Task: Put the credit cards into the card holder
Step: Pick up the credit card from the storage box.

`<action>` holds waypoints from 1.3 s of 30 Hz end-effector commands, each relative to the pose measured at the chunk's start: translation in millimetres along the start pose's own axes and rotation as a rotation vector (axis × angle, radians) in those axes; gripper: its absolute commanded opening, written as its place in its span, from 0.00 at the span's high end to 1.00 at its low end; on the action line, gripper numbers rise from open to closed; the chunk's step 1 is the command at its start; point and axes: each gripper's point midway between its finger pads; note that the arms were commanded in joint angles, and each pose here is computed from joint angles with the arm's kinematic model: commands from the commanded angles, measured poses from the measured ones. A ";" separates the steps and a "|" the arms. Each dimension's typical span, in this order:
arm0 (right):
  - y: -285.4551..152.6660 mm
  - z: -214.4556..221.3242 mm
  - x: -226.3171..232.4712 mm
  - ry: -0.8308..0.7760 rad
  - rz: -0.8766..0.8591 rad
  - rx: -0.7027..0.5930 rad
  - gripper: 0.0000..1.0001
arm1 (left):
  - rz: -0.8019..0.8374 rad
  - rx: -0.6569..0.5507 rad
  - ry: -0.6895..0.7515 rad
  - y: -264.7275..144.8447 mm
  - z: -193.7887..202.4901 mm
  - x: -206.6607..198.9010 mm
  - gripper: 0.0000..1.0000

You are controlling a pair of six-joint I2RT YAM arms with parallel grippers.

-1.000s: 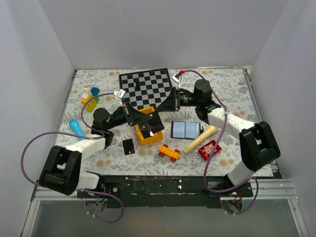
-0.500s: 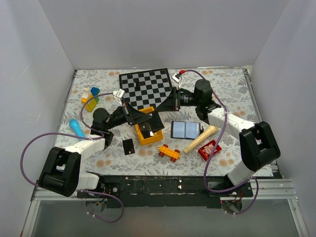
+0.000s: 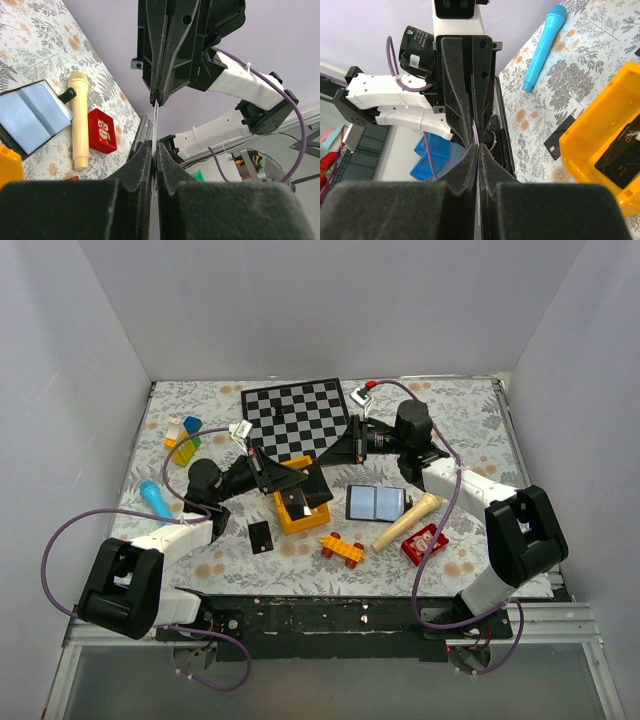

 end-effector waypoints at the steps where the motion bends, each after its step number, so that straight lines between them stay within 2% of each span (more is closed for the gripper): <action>1: -3.2 -2.1 15.0 -0.057 -0.036 -0.003 0.97 | 0.023 -0.027 0.054 1.1 -10.1 -12.1 1.00; 16: 4.7 -5.0 4.5 -0.030 -0.001 0.001 0.99 | -0.050 -0.037 0.031 -11.2 -1.7 -0.6 0.98; 19: 11.1 -4.9 0.7 -0.029 0.020 0.009 0.99 | -0.088 -0.057 0.027 -20.5 -0.7 5.4 0.97; 22: 18.3 -3.6 -4.9 -0.017 0.047 0.018 0.99 | -0.105 -0.071 0.021 -29.0 2.0 7.7 1.00; 31: 53.2 17.3 -10.8 -0.004 0.049 0.088 0.99 | -0.171 -0.058 0.029 -46.3 18.4 12.0 1.00; 32: 53.3 16.1 -10.7 -0.006 0.049 0.080 0.98 | -0.180 -0.062 0.032 -49.4 19.3 12.3 1.00; 36: 50.8 14.4 -9.3 -0.029 0.069 0.068 0.72 | -0.214 -0.076 0.044 -61.6 20.1 15.1 1.00; 39: 48.6 18.3 -8.5 -0.032 0.072 0.084 0.60 | -0.224 -0.086 0.038 -71.9 22.3 17.3 1.00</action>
Point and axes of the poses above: each gripper's point midway between its finger pads, its own y axis out along the fingers, its own x axis along the line the jaws close on, z = x × y, and after that the axes turned 15 degrees about y, right-handed
